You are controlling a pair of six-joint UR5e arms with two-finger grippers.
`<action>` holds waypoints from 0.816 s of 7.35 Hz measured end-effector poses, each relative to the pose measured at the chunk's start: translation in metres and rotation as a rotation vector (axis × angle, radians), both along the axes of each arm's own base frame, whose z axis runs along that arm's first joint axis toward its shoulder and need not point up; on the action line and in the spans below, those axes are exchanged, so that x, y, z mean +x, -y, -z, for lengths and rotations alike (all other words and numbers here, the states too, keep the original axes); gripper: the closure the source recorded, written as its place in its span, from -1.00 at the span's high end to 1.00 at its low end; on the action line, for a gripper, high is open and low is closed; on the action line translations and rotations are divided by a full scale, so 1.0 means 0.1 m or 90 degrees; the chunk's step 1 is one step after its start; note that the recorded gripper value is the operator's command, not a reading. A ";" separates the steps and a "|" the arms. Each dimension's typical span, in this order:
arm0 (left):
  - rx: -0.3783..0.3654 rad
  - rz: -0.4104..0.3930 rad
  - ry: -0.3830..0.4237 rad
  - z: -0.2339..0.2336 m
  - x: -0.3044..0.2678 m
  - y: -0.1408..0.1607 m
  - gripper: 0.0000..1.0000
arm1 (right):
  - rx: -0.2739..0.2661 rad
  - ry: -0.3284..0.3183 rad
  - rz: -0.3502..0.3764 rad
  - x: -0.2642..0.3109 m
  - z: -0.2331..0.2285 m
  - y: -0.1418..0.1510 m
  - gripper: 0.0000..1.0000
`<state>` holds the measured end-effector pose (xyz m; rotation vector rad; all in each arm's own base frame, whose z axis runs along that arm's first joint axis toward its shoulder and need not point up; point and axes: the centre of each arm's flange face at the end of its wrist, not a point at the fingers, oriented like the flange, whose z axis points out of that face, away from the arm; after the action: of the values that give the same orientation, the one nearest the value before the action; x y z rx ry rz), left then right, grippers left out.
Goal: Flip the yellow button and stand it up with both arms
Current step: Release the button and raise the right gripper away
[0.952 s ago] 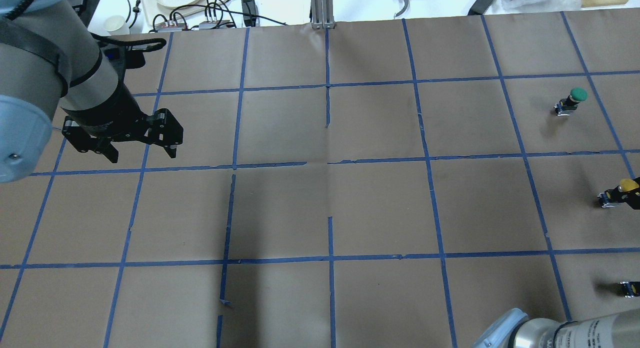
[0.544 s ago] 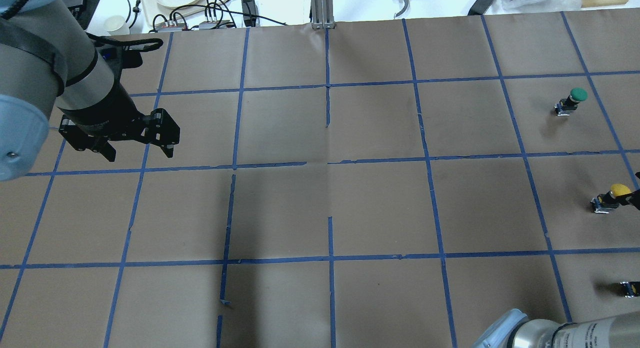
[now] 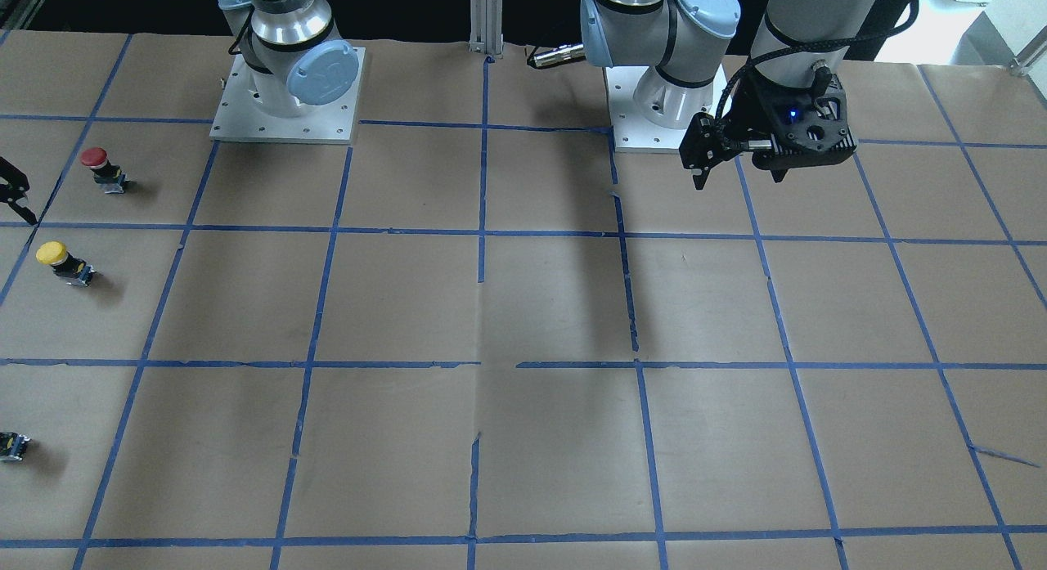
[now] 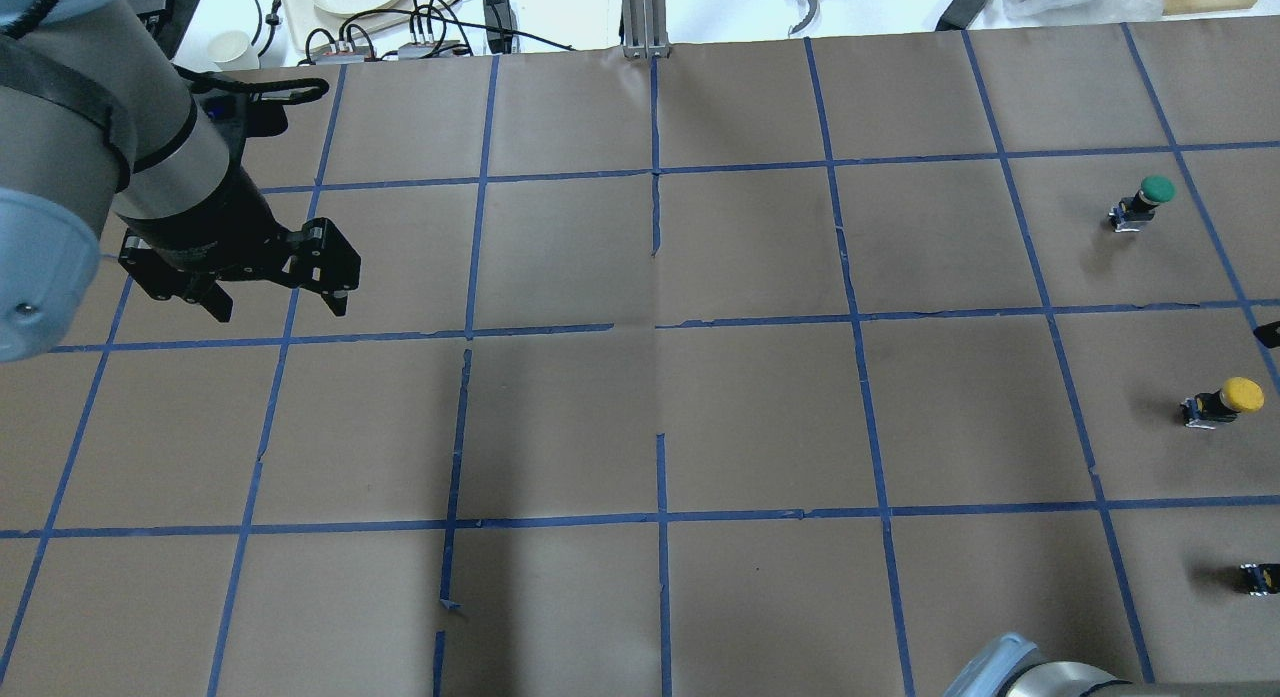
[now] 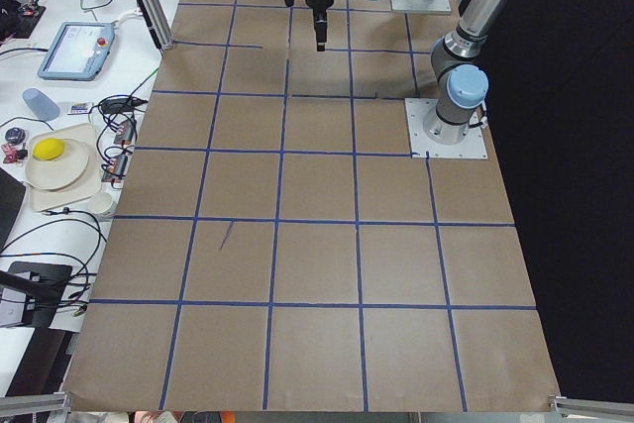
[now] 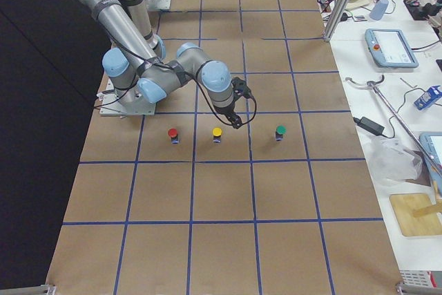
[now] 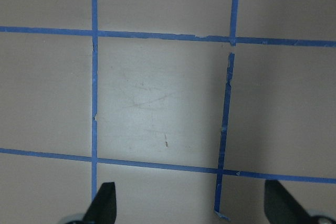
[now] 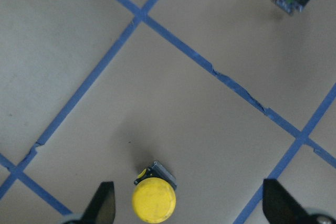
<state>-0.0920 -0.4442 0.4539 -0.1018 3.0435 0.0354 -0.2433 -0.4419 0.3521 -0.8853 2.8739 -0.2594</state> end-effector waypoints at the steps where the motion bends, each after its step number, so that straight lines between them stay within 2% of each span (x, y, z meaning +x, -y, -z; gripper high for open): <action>1: -0.001 0.000 0.000 -0.01 0.00 0.00 1.00 | 0.035 0.026 0.034 0.37 -0.36 0.08 1.00; 2: -0.002 0.001 0.001 -0.02 0.00 -0.01 1.00 | 0.065 0.039 0.063 0.82 -0.71 0.16 1.00; 3: -0.002 0.001 0.002 -0.03 0.00 -0.02 1.00 | 0.082 0.032 0.092 1.28 -1.00 0.26 1.00; 6: -0.005 0.004 0.002 -0.08 -0.03 -0.04 1.00 | 0.098 -0.038 0.190 2.81 -1.55 0.40 1.00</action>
<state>-0.0955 -0.4404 0.4619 -0.0920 3.0410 0.0239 0.0372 -0.4819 0.5068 -0.4438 3.0241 -0.0384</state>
